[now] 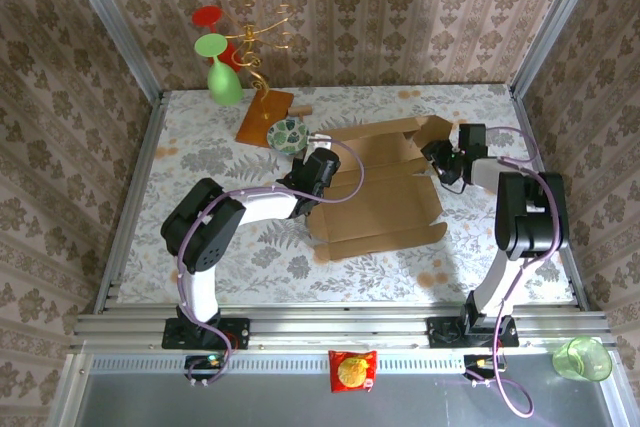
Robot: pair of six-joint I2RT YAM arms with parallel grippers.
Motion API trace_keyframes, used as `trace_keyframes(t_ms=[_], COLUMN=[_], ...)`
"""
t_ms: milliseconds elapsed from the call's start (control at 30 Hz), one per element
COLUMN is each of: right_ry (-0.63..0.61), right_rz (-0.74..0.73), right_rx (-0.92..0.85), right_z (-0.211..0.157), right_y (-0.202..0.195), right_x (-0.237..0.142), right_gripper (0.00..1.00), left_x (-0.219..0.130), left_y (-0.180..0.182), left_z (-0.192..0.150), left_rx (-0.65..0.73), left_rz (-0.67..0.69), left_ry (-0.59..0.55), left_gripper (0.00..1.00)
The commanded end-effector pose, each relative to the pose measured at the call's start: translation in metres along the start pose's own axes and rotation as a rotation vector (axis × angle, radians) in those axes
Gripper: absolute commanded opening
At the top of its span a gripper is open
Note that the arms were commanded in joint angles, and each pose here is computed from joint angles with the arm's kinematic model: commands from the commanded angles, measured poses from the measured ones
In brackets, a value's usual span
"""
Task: Fold the paper box
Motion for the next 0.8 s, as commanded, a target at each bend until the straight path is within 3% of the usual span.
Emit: trace_keyframes(t_ms=[0, 333, 767], right_ry=[-0.016, 0.025, 0.07], right_rz=[-0.037, -0.047, 0.131], right_rx=[-0.05, -0.052, -0.06], right_z=[0.004, -0.002, -0.012], right_y=[-0.003, -0.014, 0.04], right_x=[0.006, 0.026, 0.013], right_gripper=[0.57, 0.59, 0.53], left_x=[0.0, 0.002, 0.005], left_y=[-0.001, -0.002, -0.004], left_z=[0.002, 0.004, 0.006], left_rx=[0.06, 0.053, 0.046], left_rz=[0.004, -0.005, -0.009], left_ry=[0.01, 0.008, 0.008], left_gripper=[0.0, 0.0, 0.0])
Point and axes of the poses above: each hand's point on the last joint's axis, 136 mm out from that joint toward the fingers, its own x axis out along the fingers, its own y axis along the line the jaws close on, z = x × y, the point moved 1 cm from there along -x, back along the fingers, and after that the axes turned 13 degrees about x, right-handed, at the moved point
